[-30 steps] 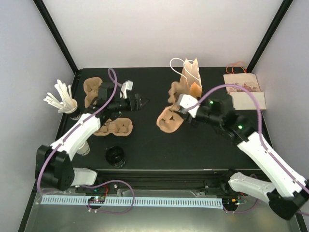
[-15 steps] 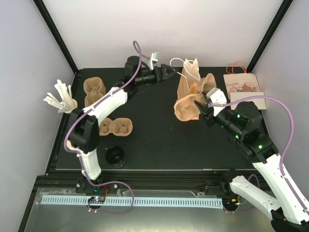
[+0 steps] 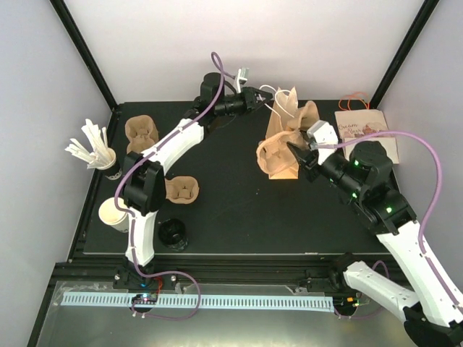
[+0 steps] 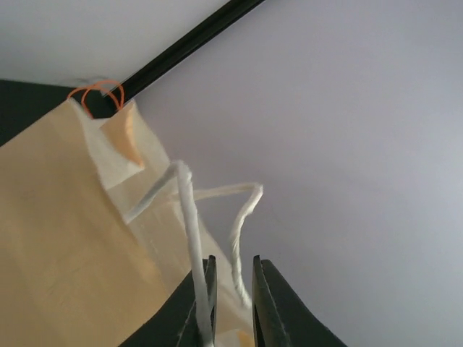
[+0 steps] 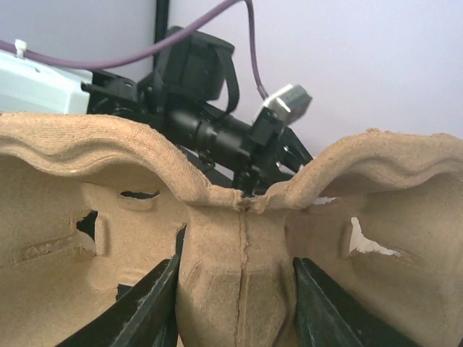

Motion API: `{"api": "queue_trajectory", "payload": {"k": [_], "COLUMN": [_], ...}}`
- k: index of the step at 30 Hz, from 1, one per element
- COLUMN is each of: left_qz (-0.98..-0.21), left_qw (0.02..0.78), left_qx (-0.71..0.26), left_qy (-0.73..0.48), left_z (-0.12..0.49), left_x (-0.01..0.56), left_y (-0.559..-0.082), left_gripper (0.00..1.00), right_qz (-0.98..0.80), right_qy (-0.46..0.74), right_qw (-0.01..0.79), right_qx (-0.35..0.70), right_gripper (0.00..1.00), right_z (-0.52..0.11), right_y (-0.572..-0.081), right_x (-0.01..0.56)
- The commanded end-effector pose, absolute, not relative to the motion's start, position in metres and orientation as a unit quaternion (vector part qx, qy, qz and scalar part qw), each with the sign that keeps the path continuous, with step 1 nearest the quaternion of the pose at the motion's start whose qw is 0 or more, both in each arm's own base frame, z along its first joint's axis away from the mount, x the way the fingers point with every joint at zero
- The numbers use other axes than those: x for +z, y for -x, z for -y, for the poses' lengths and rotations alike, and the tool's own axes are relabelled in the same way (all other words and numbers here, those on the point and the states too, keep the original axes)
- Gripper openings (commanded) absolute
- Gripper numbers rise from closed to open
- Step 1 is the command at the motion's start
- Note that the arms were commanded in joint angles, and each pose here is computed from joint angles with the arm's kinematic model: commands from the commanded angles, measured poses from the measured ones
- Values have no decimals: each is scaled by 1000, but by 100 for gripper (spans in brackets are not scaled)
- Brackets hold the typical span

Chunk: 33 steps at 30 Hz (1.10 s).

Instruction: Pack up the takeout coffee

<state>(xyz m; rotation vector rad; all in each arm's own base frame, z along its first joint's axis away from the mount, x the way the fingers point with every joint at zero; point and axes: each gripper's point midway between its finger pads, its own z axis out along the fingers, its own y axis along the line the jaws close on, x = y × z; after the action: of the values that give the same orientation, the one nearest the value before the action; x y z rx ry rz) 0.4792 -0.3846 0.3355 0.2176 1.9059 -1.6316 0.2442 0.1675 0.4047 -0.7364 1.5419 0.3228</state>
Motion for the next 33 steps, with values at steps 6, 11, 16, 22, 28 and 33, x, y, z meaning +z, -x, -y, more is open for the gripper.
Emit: {"api": "queue_trajectory", "payload": {"k": [6,11,16,22,28,33], "left_qz": [-719,-703,-696,-695,-711,-731], "left_qw": [302,273,260,233,206,173], "left_qx": [-617,-641,-644,-641,-625,-613], "left_qy": [-109,-143,-181,-226,-248,-245], "left_z": [365,363,355,338,320,310], "left_x": [357,382,409,429,407,364], "left_y": [-446,-426,-400,-353,-307,-282], "left_gripper": [9,1,2,2,2,2], "right_qz": [-637,-625,-607,-587,-577,-564], "right_qy": [331,332,327,332,349,359], "right_qw": [633,603,594,584,517,474], "right_qx": [290,368,414,452,528,573], "right_gripper": [39,38,37,36,36,36], "right_z": [-215,-239,-251,-259,-276,-281], "right_y": [-247,-249,-250,-245,-232,-219], "right_x": [461,484,505,523,518,503]}}
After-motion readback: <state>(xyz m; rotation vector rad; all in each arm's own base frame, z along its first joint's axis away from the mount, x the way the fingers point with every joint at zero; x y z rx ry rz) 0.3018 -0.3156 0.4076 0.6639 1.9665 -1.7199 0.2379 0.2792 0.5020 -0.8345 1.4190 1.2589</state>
